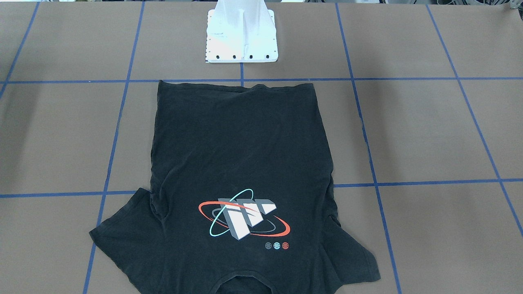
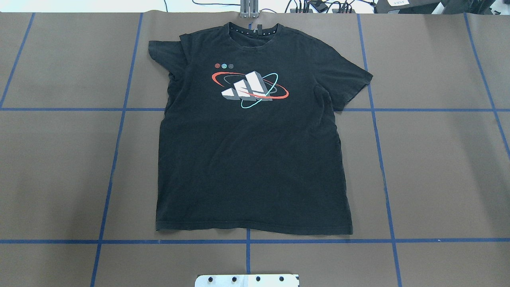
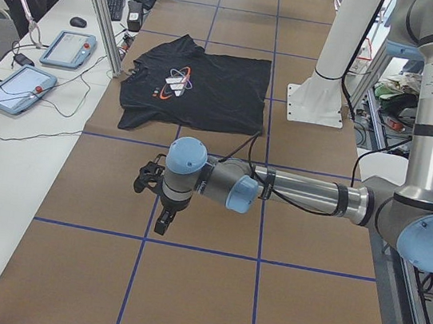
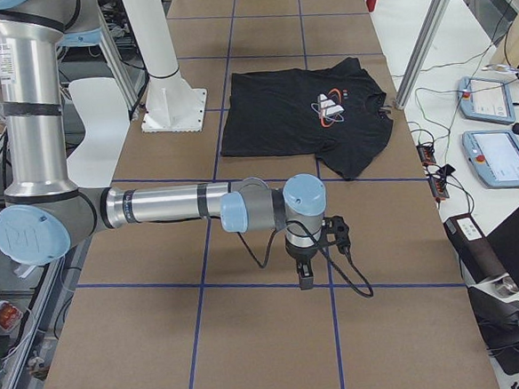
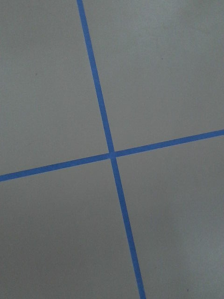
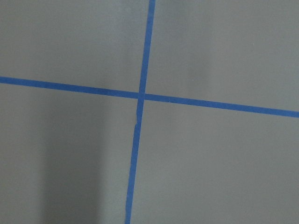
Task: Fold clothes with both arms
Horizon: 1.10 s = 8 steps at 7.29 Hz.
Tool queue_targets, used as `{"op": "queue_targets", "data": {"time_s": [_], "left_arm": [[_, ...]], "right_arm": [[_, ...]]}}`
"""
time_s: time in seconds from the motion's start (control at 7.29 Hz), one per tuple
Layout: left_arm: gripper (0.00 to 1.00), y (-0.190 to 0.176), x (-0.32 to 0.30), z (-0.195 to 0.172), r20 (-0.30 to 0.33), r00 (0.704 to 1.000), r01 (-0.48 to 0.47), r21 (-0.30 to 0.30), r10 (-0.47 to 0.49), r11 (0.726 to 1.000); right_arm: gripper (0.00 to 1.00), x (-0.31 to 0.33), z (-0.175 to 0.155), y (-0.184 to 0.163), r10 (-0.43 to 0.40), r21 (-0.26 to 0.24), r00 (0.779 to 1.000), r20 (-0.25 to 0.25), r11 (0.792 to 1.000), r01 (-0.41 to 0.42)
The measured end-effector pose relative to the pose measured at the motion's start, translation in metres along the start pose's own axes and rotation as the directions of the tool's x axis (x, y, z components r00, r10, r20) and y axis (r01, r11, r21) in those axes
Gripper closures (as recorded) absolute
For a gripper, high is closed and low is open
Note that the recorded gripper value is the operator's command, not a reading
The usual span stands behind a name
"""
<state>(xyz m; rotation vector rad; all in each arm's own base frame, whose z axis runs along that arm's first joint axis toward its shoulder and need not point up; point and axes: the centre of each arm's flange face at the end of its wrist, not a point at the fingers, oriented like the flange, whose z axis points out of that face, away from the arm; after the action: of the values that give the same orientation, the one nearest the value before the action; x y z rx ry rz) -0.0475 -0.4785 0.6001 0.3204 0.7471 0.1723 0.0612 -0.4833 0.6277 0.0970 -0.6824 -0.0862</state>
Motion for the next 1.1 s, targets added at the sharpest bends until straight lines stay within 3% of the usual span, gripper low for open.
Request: {"op": "queue_targets", "data": {"time_s": [0.27, 0.55, 0.82, 1.1], "left_arm": [[0.0, -0.016, 0.007, -0.008, 0.012, 0.993, -0.116, 0.134, 0.115, 0.984], [0.0, -0.049, 0.023, -0.025, 0.04, 0.969, -0.244, 0.275, 0.242, 0.93], [0.0, -0.094, 0.027, -0.03, 0.048, 0.957, -0.286, 0.337, 0.287, 0.897], [0.0, -0.112, 0.037, -0.033, 0.037, 0.955, -0.286, 0.385, 0.295, 0.877]], "right_arm": [[0.0, -0.011, -0.012, -0.013, -0.072, 0.091, 0.997, -0.008, 0.993, 0.073], [0.0, -0.021, -0.019, -0.037, -0.097, 0.157, 0.995, -0.009, 0.983, 0.097], [0.0, -0.045, -0.023, -0.064, -0.095, 0.179, 0.995, 0.025, 0.98, 0.089], [0.01, -0.111, -0.014, -0.096, -0.173, 0.195, 0.983, 0.069, 0.968, 0.157]]}}
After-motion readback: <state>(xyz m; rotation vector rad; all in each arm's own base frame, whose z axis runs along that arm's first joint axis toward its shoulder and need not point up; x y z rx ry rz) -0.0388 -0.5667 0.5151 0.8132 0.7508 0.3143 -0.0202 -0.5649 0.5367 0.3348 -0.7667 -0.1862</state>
